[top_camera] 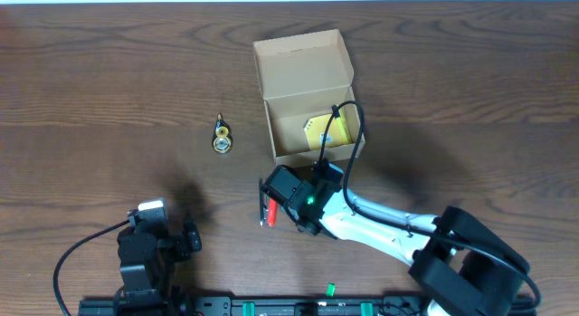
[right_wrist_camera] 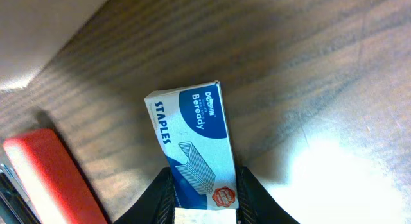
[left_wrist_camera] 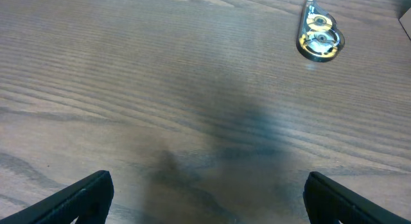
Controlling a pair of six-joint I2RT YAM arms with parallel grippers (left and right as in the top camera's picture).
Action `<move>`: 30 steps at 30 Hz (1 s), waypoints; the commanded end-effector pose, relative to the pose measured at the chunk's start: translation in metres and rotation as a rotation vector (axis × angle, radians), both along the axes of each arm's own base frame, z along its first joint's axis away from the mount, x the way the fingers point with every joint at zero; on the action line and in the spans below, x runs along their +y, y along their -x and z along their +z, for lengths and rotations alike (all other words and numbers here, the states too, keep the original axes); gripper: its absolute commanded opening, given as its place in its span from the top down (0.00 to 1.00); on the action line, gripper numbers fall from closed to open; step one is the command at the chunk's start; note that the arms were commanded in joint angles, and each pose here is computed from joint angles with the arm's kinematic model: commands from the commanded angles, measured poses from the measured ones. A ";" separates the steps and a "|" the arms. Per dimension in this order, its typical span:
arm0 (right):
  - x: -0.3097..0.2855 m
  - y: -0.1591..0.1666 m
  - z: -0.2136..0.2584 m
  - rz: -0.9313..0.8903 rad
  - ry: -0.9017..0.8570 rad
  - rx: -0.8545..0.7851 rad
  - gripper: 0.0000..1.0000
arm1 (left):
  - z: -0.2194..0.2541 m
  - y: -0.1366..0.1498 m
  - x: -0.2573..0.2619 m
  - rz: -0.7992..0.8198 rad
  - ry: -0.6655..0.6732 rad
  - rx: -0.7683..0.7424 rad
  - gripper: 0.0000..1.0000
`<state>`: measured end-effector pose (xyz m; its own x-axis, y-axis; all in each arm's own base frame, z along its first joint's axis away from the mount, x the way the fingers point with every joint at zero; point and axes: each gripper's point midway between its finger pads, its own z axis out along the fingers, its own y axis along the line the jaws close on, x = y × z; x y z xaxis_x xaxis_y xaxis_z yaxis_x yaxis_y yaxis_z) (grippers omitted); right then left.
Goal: Pack container
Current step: 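Close the right gripper on the staples box and lift it, then carry the staples box into the cardboard box and release it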
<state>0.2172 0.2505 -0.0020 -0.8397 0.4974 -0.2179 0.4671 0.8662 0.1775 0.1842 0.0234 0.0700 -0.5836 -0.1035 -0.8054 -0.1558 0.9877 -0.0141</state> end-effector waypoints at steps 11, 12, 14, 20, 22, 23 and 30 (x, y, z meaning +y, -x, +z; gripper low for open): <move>0.006 0.044 0.029 0.097 -0.044 0.067 0.83 | -0.007 0.002 0.001 0.008 -0.003 0.018 0.04; 0.006 0.045 0.035 0.101 -0.054 0.054 0.83 | -0.007 0.002 0.001 0.008 -0.003 0.018 0.05; 0.006 0.044 0.049 0.123 -0.074 0.026 0.84 | -0.007 0.002 0.001 0.008 -0.003 0.018 0.04; 0.010 0.037 0.089 0.179 -0.155 -0.078 0.86 | -0.007 0.002 0.001 0.008 -0.003 0.018 0.04; 0.011 0.029 0.109 0.196 -0.175 -0.147 0.85 | -0.007 0.002 0.001 0.008 -0.003 0.018 0.04; 0.010 0.024 0.119 0.202 -0.179 -0.187 0.84 | -0.007 0.002 0.001 0.008 -0.003 0.018 0.05; -0.006 -0.026 0.166 0.217 -0.119 -0.397 0.82 | -0.007 0.002 0.001 0.008 -0.003 0.018 0.04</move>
<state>0.2139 0.2577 0.1405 -0.8497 0.3769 -0.3687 0.2017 0.8784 0.4332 0.1842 0.0234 0.0701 -0.5833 -0.1035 -0.8056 -0.1558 0.9877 -0.0141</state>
